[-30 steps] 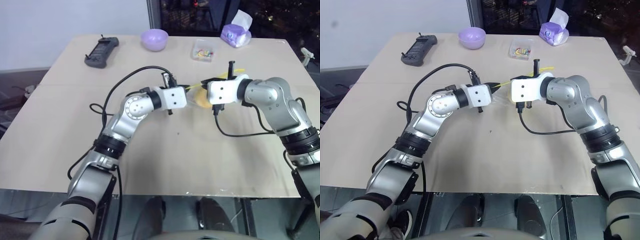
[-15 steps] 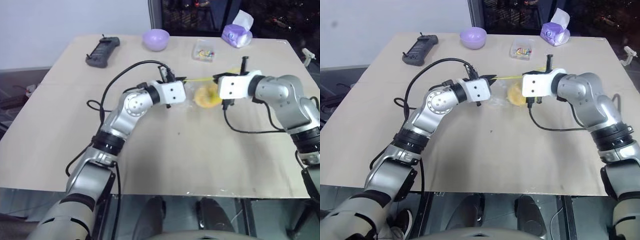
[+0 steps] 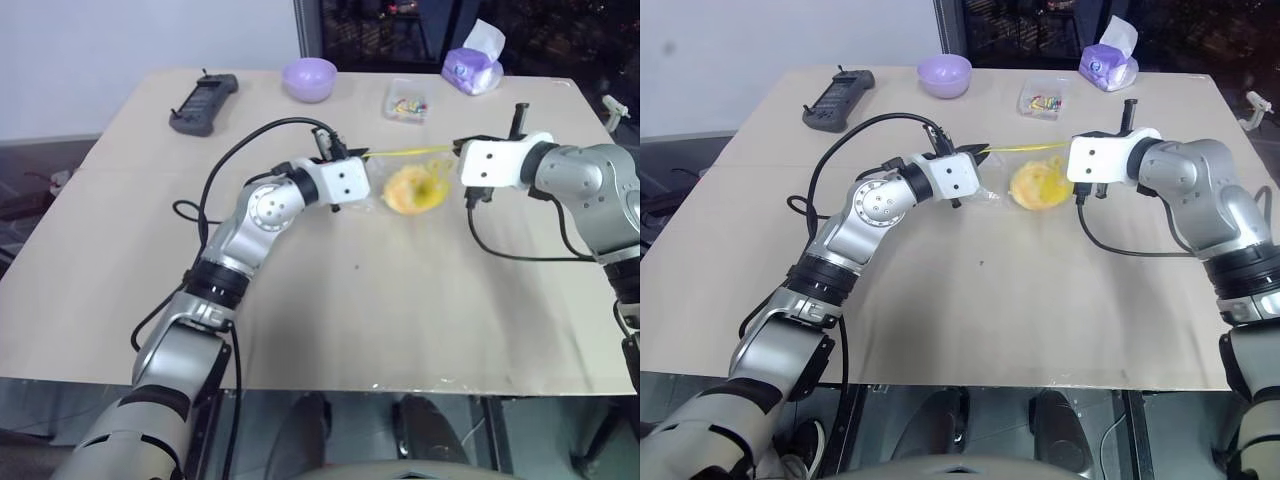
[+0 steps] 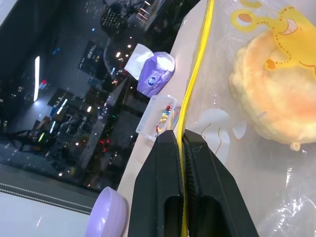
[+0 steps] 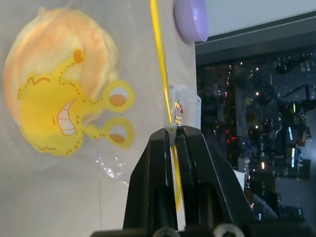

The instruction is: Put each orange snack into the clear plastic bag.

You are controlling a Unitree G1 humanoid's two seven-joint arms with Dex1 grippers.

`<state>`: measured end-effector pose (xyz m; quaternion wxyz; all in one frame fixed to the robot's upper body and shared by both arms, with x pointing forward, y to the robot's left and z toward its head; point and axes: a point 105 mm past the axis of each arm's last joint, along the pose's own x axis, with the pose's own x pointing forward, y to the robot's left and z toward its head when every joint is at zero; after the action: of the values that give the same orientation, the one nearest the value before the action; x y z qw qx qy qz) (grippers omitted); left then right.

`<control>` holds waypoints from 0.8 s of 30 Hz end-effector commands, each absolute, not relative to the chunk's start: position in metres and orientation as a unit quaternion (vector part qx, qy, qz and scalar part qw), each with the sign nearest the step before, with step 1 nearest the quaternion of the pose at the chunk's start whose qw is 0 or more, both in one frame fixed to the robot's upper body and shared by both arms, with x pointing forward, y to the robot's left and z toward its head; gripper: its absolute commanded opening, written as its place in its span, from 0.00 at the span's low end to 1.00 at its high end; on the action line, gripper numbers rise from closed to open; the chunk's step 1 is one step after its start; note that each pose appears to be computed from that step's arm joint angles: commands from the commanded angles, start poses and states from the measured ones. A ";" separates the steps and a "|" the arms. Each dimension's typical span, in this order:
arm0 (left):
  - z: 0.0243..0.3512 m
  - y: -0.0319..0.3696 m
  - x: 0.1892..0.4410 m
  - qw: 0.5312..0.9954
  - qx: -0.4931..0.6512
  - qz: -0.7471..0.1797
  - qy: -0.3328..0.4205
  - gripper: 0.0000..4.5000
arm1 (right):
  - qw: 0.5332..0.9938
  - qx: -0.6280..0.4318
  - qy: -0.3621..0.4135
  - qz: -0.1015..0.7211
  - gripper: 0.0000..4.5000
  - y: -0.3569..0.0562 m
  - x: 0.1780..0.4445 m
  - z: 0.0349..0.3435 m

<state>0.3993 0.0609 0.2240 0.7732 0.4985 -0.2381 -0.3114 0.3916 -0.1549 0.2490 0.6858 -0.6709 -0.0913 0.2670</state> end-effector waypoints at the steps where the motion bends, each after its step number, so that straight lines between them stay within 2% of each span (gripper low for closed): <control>1: 0.242 0.076 0.411 0.791 0.494 -0.266 -0.244 0.00 | 0.720 -0.667 -0.104 0.159 0.01 -0.191 0.399 0.294; 6: 0.269 0.075 0.427 0.804 0.480 -0.227 -0.268 0.00 | 0.745 -0.641 -0.158 0.090 0.01 -0.194 0.404 0.330; 8: 0.280 0.079 0.431 0.818 0.459 -0.213 -0.274 0.00 | 0.749 -0.637 -0.162 0.086 0.01 -0.195 0.401 0.336; 10: 0.277 0.080 0.432 0.831 0.436 -0.225 -0.263 0.00 | 0.758 -0.627 -0.151 0.100 0.01 -0.197 0.398 0.330; 13: 0.241 0.076 0.421 0.837 0.392 -0.319 -0.209 0.00 | 0.775 -0.596 -0.084 0.192 0.01 -0.195 0.383 0.286; 15: 0.206 0.072 0.399 0.824 0.361 -0.409 -0.152 0.00 | 0.774 -0.568 -0.018 0.279 0.01 -0.188 0.362 0.243; 18: 0.159 0.077 0.362 0.802 0.317 -0.504 -0.044 0.00 | 0.766 -0.528 0.069 0.360 0.01 -0.184 0.332 0.190; 20: 0.118 0.088 0.320 0.774 0.277 -0.566 0.060 0.15 | 0.760 -0.499 0.133 0.394 0.00 -0.188 0.311 0.151; 22: 0.109 0.090 0.302 0.771 0.251 -0.578 0.095 0.26 | 0.769 -0.489 0.147 0.386 0.15 -0.193 0.307 0.142; 23: 0.111 0.090 0.300 0.776 0.244 -0.573 0.098 0.35 | 0.772 -0.489 0.147 0.378 0.19 -0.195 0.307 0.144; 24: 0.113 0.090 0.300 0.782 0.239 -0.567 0.099 0.44 | 0.776 -0.487 0.149 0.372 0.30 -0.198 0.308 0.145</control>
<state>0.3073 0.1040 0.0966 0.7882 0.2456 0.1205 -0.5513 0.3025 -0.2008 0.1167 0.7661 -0.4693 0.1927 0.3946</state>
